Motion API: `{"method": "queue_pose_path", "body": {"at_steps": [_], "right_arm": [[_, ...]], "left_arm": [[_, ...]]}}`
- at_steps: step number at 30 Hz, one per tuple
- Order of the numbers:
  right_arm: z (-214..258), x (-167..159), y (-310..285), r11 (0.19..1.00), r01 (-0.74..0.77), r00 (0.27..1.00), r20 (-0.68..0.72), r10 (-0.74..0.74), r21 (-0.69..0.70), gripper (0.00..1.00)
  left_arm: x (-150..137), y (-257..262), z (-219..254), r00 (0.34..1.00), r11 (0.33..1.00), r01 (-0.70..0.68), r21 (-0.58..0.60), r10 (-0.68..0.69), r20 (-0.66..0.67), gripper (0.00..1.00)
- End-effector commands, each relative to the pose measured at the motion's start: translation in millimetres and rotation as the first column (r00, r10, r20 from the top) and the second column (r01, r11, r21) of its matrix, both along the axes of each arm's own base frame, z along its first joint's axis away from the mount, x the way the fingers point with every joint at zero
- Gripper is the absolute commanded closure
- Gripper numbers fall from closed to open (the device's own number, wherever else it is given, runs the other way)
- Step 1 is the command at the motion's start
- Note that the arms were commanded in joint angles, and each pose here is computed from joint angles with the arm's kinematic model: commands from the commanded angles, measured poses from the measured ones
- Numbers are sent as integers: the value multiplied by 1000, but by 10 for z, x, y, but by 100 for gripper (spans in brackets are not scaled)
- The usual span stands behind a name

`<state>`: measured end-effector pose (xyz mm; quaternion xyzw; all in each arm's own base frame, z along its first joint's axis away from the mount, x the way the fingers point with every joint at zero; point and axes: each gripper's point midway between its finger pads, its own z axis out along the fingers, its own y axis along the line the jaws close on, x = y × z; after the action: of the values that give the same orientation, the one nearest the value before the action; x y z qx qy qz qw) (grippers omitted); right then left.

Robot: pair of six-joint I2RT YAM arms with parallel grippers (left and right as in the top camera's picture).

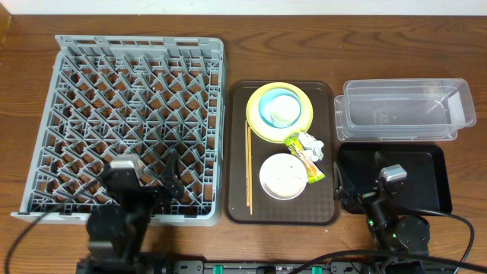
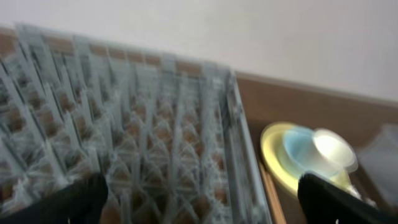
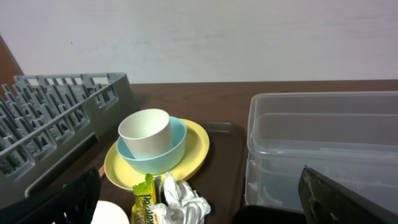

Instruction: Sort waste into correct bins and load items into the dishwasher

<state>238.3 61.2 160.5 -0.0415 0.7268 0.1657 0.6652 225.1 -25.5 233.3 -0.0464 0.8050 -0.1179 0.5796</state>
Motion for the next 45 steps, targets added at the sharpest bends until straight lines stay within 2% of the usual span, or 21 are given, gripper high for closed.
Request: {"method": "queue_pose_path", "body": {"at_steps": [1, 4, 8, 12, 15, 20, 23, 24, 25, 27, 28, 29, 30, 33, 35, 38, 42, 45], "right_arm": [[-5, 5, -29, 1000, 11, 1000, 2, -11, -6, 1], [-6, 5, -29, 1000, 11, 1000, 1, -11, -6, 1], [-6, 5, -29, 1000, 11, 1000, 1, -11, -6, 1], [-6, 4, -28, 1000, 11, 1000, 1, -11, -6, 1], [-5, 5, -29, 1000, 11, 1000, 2, -11, -6, 1], [-6, 4, -28, 1000, 11, 1000, 1, -11, -6, 1], [-5, 5, -29, 1000, 11, 1000, 2, -11, -6, 1], [-5, 4, -28, 1000, 11, 1000, 2, -11, -6, 1], [-5, 5, -29, 1000, 11, 1000, 2, -11, -6, 1], [-6, 4, -28, 1000, 11, 1000, 1, -11, -6, 1], [-6, 4, -28, 1000, 11, 1000, 1, -11, -6, 1], [-5, 4, -28, 1000, 11, 1000, 2, -11, -6, 1], [-6, 5, -29, 1000, 11, 1000, 1, -11, -6, 1], [-5, 5, -29, 1000, 11, 1000, 2, -11, -6, 1], [-5, 4, -28, 1000, 11, 1000, 2, -11, -6, 1], [-5, 4, -28, 1000, 11, 1000, 2, -11, -6, 1], [-5, 4, -28, 1000, 11, 1000, 2, -11, -6, 1], [-5, 4, -28, 1000, 11, 1000, 2, -11, -6, 1]], "left_arm": [[40, -161, 381, 993, 995, 80, -51, -84, -85, 1], [31, -265, 549, 949, 988, 120, -95, -142, -280, 1], [36, -294, 653, 859, 986, 108, -126, -156, -488, 1], [264, -330, 645, 820, 983, 101, -150, -168, -548, 1], [301, -404, 487, 763, 975, 105, -197, -206, -612, 1], [438, -417, 259, 701, 974, 88, -208, -209, -682, 1], [442, -503, 136, 641, 962, 94, -258, -257, -723, 24], [448, -502, 101, 630, 962, 89, -259, -256, -734, 26], [457, -500, 62, 616, 962, 84, -259, -255, -745, 2], [467, -507, -9, 590, 962, 76, -264, -257, -766, 4], [464, -519, -52, 572, 961, 76, -265, -259, -778, 24], [452, -536, -95, 555, 961, 77, -265, -262, -789, 51], [437, -555, -135, 539, 961, 78, -266, -265, -799, 66], [355, -665, -291, 491, 958, 108, -267, -285, -823, 90], [337, -763, -414, 479, 956, 146, -256, -295, -827, 92], [377, -824, -592, 494, 964, 180, -194, -259, -830, 92], [459, -810, -831, 535, 988, 135, -74, -136, -834, 92], [469, -938, -970, 552, 987, 152, -60, -135, -823, 92]]}}
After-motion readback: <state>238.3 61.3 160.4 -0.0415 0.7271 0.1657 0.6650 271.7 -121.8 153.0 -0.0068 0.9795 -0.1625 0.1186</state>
